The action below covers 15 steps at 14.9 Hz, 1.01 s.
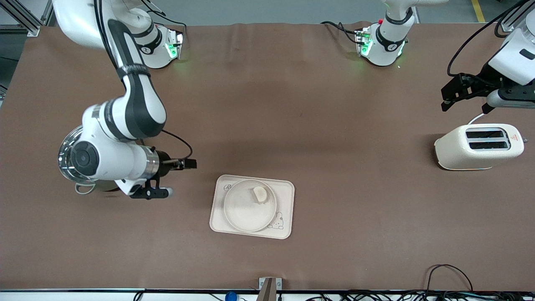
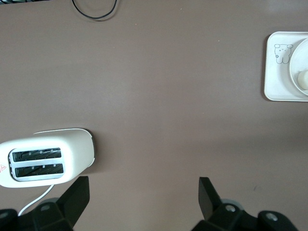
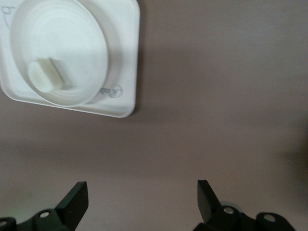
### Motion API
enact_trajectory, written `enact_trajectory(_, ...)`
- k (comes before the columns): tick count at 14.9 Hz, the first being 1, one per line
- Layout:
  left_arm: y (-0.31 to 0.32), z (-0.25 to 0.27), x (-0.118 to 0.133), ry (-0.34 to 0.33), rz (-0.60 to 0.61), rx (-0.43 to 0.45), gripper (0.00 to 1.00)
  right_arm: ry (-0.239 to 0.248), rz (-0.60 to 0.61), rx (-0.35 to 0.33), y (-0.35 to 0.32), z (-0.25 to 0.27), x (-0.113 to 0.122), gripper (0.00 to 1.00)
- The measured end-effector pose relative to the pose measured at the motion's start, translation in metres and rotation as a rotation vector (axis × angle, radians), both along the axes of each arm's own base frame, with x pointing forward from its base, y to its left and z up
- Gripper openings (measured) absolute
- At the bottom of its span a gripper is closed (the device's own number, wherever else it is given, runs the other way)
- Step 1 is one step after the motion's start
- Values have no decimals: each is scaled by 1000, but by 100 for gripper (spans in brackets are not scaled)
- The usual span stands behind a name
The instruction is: Place bun in plate and plate on tray
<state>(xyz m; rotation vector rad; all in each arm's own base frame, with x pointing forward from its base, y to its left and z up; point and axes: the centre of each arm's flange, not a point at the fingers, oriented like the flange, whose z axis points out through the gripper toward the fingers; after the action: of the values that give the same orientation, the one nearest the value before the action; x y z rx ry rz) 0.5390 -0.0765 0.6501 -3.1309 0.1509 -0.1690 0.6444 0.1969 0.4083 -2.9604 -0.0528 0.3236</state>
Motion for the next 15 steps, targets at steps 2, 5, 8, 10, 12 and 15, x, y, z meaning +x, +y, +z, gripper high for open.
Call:
enact_trajectory(2, 0, 0, 0, 0, 0, 0, 100, 17, 0, -33, -31, 42, -15, 100)
enact_trajectory(5, 0, 0, 0, 0, 0, 0, 100, 24, -29, -26, -79, 90, -49, 100)
enact_trajectory(8, 0, 0, 0, 0, 0, 0, 100, -15, -44, -41, -120, 134, -87, 100)
enact_trajectory(10, 0, 0, 0, 0, 0, 0, 100, -32, -74, -50, -149, 160, -105, 100)
enact_trajectory(12, 0, 0, 0, 0, 0, 0, 100, -70, -84, -104, -173, 185, -120, 100)
enact_trajectory(15, 0, 0, 0, 2, 0, 0, 100, -153, -60, -208, -173, 225, -144, 100)
